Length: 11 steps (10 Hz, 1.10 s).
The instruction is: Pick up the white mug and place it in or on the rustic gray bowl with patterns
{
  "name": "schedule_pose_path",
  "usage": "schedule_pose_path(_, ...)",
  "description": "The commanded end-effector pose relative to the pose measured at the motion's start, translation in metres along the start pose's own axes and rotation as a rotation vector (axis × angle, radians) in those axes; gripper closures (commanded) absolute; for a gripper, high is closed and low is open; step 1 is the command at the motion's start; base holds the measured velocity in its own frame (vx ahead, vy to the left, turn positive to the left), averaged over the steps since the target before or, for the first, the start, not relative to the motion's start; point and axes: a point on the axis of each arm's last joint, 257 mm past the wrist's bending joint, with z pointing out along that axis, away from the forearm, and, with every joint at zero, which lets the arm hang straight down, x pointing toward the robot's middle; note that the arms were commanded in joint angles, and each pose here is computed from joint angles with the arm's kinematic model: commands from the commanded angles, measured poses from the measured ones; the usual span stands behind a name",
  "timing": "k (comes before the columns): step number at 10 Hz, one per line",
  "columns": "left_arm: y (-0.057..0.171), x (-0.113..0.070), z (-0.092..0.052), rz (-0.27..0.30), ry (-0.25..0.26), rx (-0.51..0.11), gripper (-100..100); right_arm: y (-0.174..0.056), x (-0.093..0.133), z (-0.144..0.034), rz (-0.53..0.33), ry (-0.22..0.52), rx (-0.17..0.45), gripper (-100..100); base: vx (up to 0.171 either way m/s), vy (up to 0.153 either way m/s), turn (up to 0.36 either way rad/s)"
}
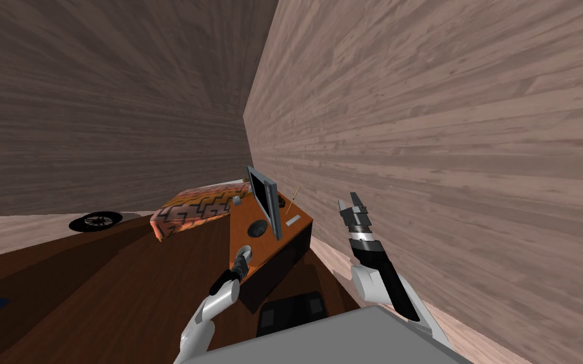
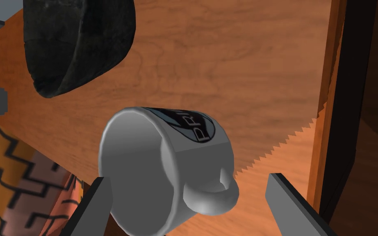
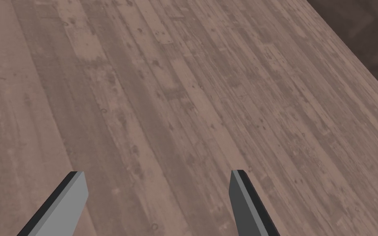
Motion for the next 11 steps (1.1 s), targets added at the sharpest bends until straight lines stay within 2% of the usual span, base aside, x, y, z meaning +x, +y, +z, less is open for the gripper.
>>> schedule_pose_path(1, -0.003, 0.013, 0.008, 0.023, 0.021, -0.002, -100, 0.000, 0.000, 0.000, 0.000, 0.000, 0.000, 0, 0.009, -0.006, 0.164)
schedule_pose_path(2, -0.001, 0.012, 0.008, 0.023, 0.018, -0.007, -100, 0.000, 0.000, 0.000, 0.000, 0.000, 0.000, 0, 0.008, -0.008, 0.093)
schedule_pose_path(5, -0.011, 0.040, 0.024, 0.087, 0.061, -0.009, -100, 0.000, 0.000, 0.000, 0.000, 0.000, 0.000, 0, 0.011, -0.010, 0.256)
schedule_pose_path(6, -0.008, 0.032, 0.021, 0.072, 0.052, -0.010, -100, 0.000, 0.000, 0.000, 0.000, 0.000, 0.000, 0, 0.007, -0.011, 0.043)
schedule_pose_path(7, -0.008, 0.033, 0.021, 0.075, 0.053, -0.009, 100, 0.000, 0.000, 0.000, 0.000, 0.000, 0.000, 0, 0.000, 0.000, 0.000)
schedule_pose_path(11, -0.008, 0.032, 0.021, 0.078, 0.053, -0.010, 100, 0.000, 0.000, 0.000, 0.000, 0.000, 0.000, 0, 0.000, 0.000, 0.000)
